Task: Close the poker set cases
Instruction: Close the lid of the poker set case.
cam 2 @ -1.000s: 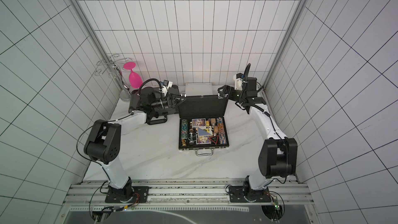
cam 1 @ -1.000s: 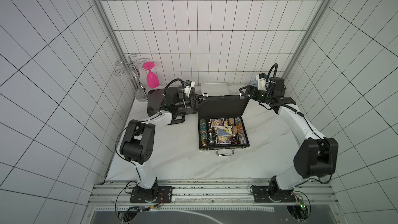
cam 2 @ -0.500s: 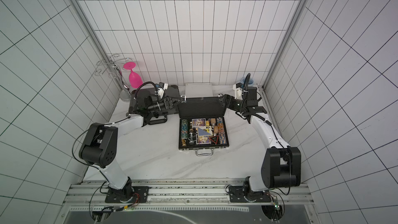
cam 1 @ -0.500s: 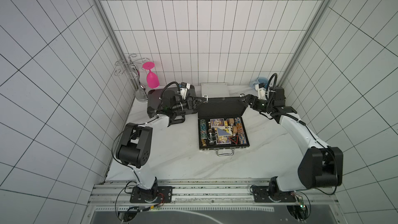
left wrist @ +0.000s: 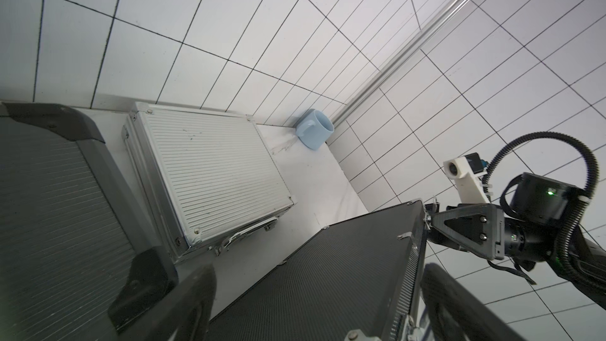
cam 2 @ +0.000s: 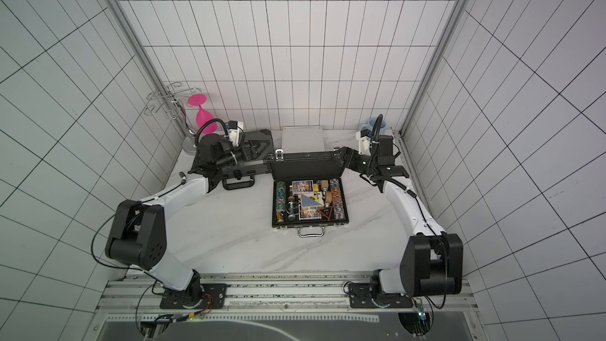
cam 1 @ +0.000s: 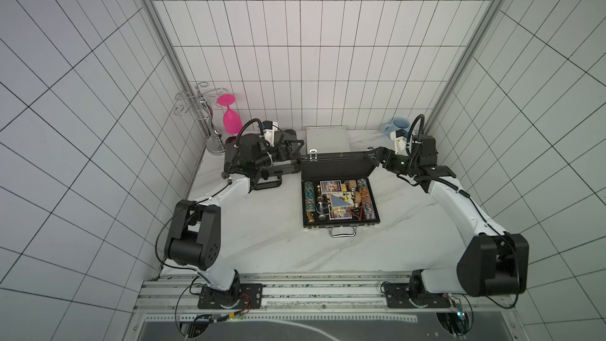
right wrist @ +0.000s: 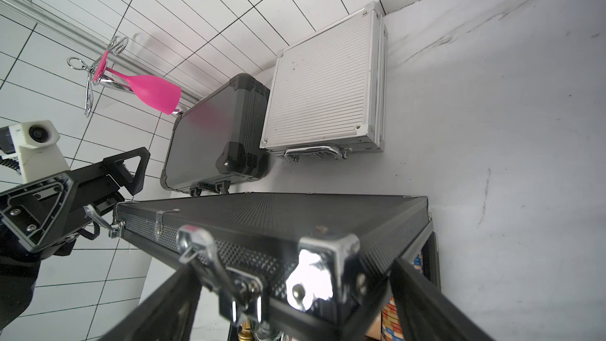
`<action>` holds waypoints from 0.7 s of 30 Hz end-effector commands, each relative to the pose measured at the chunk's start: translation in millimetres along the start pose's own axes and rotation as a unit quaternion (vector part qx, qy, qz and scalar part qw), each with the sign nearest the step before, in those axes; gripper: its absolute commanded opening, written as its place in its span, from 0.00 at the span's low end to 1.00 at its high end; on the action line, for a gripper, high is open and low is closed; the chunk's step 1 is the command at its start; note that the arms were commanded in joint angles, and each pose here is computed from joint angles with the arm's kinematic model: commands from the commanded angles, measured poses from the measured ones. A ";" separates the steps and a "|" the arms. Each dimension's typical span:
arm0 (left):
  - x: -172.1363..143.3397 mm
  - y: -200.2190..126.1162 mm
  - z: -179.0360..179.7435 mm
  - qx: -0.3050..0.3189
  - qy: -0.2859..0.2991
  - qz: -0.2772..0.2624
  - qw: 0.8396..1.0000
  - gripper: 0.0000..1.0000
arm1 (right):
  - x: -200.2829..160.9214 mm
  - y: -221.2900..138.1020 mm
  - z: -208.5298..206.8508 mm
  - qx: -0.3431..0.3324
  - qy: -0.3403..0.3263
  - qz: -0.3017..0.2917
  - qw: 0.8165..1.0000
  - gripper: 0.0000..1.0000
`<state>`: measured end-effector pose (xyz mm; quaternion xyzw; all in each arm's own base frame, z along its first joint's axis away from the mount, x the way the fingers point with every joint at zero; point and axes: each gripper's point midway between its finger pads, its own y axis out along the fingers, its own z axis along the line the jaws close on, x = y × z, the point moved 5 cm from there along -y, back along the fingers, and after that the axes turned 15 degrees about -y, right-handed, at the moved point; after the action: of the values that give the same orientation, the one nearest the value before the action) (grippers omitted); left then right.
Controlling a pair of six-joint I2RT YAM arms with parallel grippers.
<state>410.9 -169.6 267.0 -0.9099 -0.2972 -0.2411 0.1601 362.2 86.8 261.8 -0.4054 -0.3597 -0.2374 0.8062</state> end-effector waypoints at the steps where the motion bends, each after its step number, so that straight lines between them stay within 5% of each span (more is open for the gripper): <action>1: 5.3 -3.3 -0.6 0.049 0.005 -0.024 0.999 0.98 | -41.4 -4.3 -8.7 -0.037 0.021 0.046 0.998 0.92; 11: -2.7 -12.8 5.3 0.100 -0.009 -0.025 0.995 0.98 | -113.4 -22.7 -15.7 -0.077 0.064 0.099 0.990 0.93; 21: -15.5 -14.6 7.8 0.116 -0.026 -0.012 0.993 0.98 | -118.8 -42.8 -9.4 -0.105 0.052 0.108 0.987 0.96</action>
<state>400.5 -159.1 251.6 -0.8879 -0.3406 -0.1812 0.2506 272.0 74.7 212.4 -0.4706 -0.2868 -0.2198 0.8050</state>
